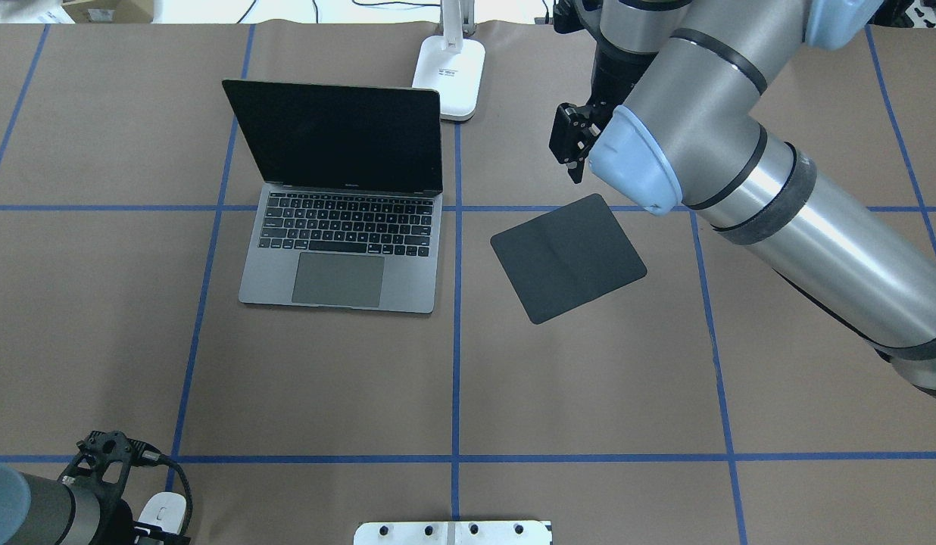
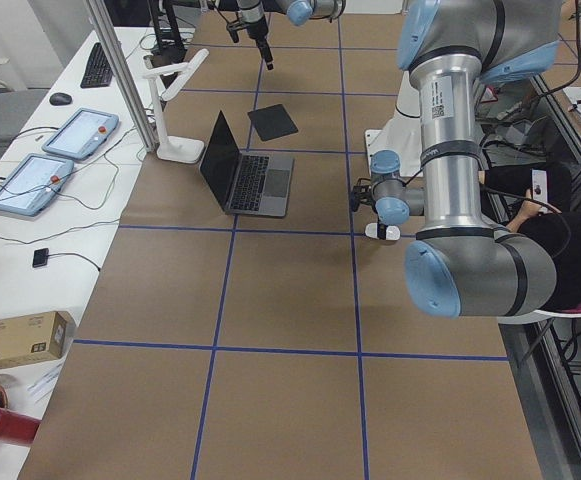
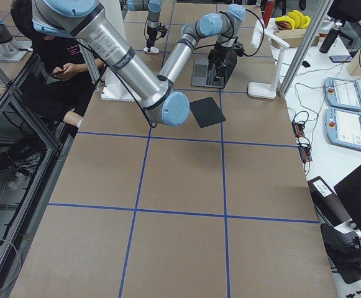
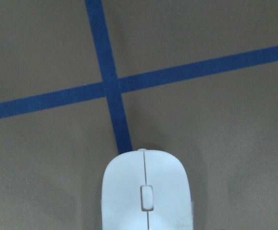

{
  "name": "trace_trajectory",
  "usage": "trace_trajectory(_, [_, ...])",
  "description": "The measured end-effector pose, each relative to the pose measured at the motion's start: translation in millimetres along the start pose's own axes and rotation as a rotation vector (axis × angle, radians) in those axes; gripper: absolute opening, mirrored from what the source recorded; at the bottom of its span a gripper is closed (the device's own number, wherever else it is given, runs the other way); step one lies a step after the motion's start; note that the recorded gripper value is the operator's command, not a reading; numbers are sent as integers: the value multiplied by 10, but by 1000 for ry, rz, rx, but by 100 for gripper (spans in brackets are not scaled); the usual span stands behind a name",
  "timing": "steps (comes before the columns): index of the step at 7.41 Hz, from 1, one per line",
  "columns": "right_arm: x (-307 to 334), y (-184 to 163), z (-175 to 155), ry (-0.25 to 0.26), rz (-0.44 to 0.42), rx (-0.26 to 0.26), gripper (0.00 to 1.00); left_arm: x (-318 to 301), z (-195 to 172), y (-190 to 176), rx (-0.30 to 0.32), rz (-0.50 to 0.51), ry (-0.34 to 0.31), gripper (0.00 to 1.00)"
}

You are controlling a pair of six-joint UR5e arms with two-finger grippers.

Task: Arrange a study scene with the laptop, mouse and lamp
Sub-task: 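Grasp the white mouse with the left gripper while the right gripper rises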

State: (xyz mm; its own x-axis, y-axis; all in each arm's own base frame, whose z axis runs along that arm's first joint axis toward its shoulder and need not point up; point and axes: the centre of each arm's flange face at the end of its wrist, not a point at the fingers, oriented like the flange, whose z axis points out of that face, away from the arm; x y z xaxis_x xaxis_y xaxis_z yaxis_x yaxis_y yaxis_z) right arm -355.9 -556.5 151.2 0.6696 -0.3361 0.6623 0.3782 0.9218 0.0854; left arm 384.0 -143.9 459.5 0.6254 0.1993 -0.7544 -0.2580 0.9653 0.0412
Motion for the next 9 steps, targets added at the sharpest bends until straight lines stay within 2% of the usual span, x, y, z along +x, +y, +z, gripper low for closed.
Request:
trace_trajectory(3, [-11,10,9,8,-4,3,100,23,32,-10,-2,1,3,80])
trace_trajectory(8, [-23,15,16,18,-9,7,100,108,105,-71,5,-1,13,64])
trace_trajectory(9, [-23,15,15,18,-9,7,100,108,105,-74,5,-2,13,63])
